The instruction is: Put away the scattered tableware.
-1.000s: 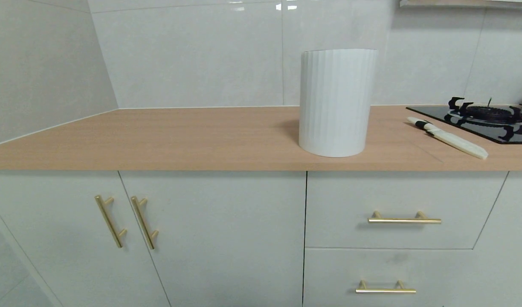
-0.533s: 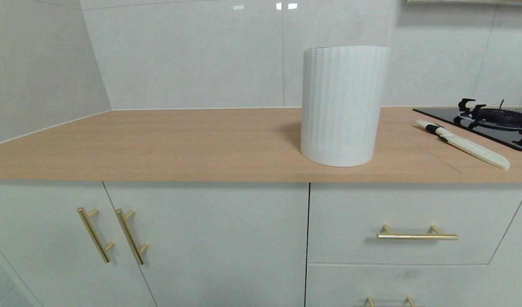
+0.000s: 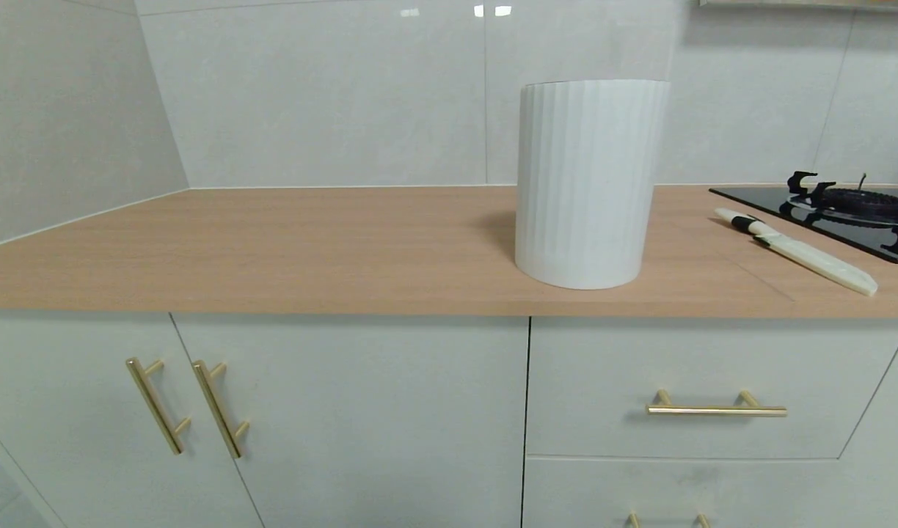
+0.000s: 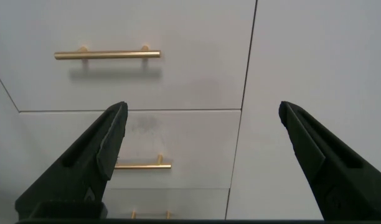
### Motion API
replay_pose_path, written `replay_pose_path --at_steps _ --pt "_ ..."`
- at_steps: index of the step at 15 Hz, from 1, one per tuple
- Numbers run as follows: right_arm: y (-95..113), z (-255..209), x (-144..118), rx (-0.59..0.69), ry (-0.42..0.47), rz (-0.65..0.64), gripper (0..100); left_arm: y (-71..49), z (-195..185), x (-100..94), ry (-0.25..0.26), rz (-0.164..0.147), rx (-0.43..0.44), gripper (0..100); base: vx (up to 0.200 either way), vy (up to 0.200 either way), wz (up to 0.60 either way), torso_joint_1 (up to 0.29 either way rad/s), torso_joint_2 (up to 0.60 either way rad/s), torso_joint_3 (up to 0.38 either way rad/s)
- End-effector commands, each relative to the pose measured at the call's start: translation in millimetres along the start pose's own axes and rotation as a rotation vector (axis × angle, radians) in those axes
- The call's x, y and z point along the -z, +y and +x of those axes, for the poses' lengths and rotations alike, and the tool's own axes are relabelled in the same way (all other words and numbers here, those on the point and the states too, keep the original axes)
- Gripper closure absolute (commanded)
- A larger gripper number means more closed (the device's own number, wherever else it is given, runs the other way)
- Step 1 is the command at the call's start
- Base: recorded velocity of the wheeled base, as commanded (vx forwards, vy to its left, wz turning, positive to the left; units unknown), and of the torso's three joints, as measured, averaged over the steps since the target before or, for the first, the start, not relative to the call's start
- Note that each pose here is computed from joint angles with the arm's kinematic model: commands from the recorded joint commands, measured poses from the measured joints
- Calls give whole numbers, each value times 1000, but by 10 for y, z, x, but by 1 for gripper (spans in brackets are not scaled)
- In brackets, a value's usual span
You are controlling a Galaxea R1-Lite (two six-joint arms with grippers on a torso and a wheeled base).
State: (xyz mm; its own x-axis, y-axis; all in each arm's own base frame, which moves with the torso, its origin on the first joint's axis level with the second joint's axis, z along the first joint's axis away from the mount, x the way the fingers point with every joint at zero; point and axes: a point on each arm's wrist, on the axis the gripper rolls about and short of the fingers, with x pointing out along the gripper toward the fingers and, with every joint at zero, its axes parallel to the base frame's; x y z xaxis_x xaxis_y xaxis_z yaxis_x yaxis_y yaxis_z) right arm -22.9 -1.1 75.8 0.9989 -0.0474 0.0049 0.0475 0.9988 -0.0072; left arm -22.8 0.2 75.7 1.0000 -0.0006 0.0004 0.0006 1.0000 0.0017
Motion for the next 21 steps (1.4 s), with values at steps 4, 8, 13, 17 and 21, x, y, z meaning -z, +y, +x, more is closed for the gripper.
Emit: replay_pose_path --at_steps 4,8,13,17,21 --pt "0 1 -1 -1 0 0 0 0 0 0 -1 -2 -1 0 0 -100 0 -1 -2 1" --pt "0 1 -1 -1 0 0 0 0 0 0 -1 -2 -1 0 0 0 0 0 0 0" --pt "0 1 -1 -1 0 0 0 0 0 0 -1 -2 -1 0 0 0 0 0 0 0" --pt "0 1 -1 -1 0 0 0 0 0 0 -1 -2 -1 0 0 0 0 0 0 0" --pt "0 1 0 -1 2 0 0 0 0 0 -1 -2 -1 0 0 0 0 9 -27 -19"
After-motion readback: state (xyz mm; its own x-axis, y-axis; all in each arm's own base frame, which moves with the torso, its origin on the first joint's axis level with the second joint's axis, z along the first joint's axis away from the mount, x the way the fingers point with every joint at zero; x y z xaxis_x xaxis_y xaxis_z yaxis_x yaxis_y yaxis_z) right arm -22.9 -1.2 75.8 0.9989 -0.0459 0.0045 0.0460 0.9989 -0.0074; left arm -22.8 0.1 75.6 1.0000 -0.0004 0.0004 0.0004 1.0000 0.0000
